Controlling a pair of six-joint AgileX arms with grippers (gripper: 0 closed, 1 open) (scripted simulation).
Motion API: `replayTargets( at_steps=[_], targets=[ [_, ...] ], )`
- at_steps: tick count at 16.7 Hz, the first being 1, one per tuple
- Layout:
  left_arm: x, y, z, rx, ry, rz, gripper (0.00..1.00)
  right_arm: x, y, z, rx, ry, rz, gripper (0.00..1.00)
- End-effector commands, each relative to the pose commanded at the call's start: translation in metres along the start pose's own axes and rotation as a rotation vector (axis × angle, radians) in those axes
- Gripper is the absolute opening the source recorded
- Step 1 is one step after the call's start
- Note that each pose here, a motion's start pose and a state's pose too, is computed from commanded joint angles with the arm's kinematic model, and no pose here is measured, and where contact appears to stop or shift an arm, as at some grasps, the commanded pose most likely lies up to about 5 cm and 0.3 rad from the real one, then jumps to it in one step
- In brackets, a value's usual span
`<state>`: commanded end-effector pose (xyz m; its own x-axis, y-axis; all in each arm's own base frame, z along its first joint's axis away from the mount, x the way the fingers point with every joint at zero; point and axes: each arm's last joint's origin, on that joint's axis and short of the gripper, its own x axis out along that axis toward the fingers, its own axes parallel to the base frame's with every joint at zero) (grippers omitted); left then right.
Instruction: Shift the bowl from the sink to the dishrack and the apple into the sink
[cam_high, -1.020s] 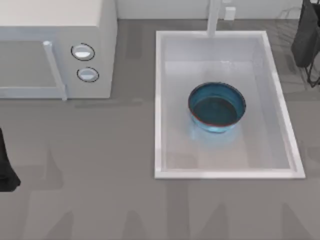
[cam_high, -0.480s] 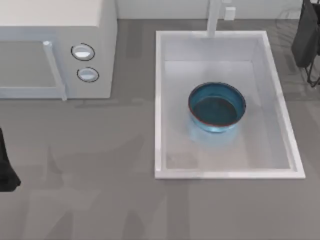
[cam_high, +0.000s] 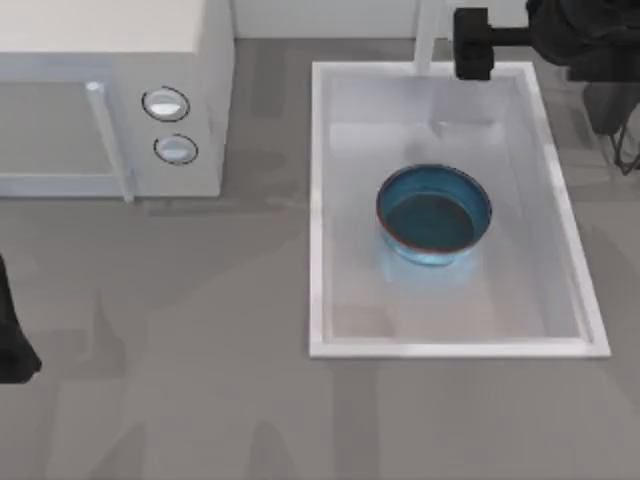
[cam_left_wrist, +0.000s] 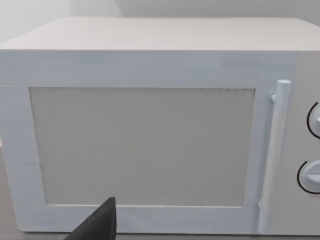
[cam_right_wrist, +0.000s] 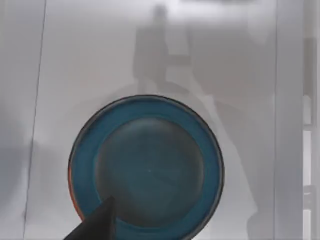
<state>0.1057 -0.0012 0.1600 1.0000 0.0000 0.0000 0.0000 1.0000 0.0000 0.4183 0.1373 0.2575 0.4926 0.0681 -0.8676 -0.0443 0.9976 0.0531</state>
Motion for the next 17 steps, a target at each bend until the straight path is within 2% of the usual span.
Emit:
replayTargets(
  at_steps=[4, 8, 12, 17],
  targets=[
    [0.000, 0.000, 0.000, 0.000, 0.000, 0.000, 1.00, 0.075, 0.041, -0.003, 0.004, 0.211, -0.041, 1.00],
    [0.000, 0.000, 0.000, 0.000, 0.000, 0.000, 1.00, 0.115, 0.078, -0.011, 0.020, 0.304, -0.060, 1.00],
    [0.000, 0.000, 0.000, 0.000, 0.000, 0.000, 1.00, 0.132, 0.103, -0.020, 0.036, 0.349, -0.073, 1.00],
    [0.000, 0.000, 0.000, 0.000, 0.000, 0.000, 1.00, 0.126, 0.122, -0.020, 0.032, 0.316, -0.069, 1.00]
  ],
)
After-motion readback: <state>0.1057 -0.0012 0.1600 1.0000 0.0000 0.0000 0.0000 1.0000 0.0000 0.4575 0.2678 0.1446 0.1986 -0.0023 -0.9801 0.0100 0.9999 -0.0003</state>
